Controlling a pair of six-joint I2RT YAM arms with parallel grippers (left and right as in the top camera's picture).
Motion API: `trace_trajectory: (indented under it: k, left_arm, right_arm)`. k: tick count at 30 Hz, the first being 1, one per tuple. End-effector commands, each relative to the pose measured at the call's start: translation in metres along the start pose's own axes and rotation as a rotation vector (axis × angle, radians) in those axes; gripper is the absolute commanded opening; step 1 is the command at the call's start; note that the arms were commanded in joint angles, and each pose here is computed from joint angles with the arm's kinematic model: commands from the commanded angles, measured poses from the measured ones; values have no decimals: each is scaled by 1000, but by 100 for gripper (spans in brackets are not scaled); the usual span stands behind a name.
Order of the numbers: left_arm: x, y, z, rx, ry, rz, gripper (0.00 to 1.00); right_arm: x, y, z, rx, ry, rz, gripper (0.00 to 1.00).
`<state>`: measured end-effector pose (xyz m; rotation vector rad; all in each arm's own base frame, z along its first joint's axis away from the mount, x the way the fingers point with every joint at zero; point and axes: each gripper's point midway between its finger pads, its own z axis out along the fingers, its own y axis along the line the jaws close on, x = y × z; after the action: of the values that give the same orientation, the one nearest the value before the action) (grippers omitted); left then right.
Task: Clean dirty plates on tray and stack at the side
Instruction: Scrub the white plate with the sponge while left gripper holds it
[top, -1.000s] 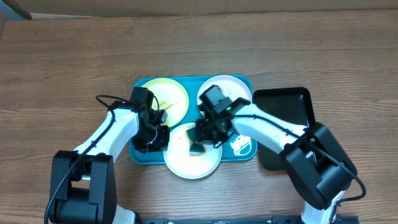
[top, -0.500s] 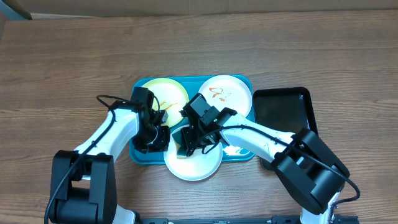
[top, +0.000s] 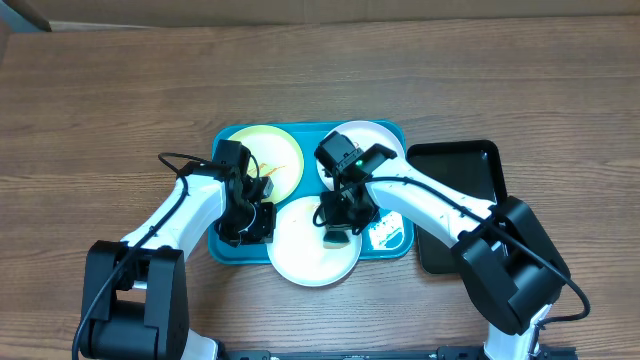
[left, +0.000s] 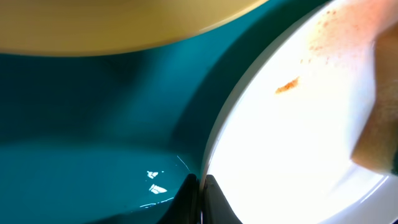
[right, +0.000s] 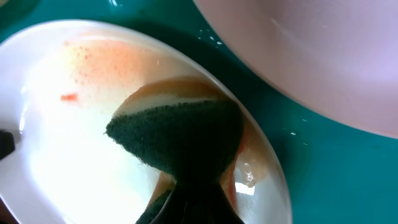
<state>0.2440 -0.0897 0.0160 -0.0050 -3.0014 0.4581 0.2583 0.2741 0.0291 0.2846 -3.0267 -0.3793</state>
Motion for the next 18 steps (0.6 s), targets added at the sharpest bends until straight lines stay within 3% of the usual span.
trace_trajectory:
  k: [1,13,18]
  left_arm:
    - [-3,5,-1,-24,-8,-25,4]
    - [0,-4,2,-29,4,50,4]
    - [2,-6,3,-31,13,59,4]
  right_arm:
    - [-3,1,-3,38,-13,-75,4]
    - [-16,22,3,89,-123,-373,4]
    - [-15,21,18,119,-101,-499,4]
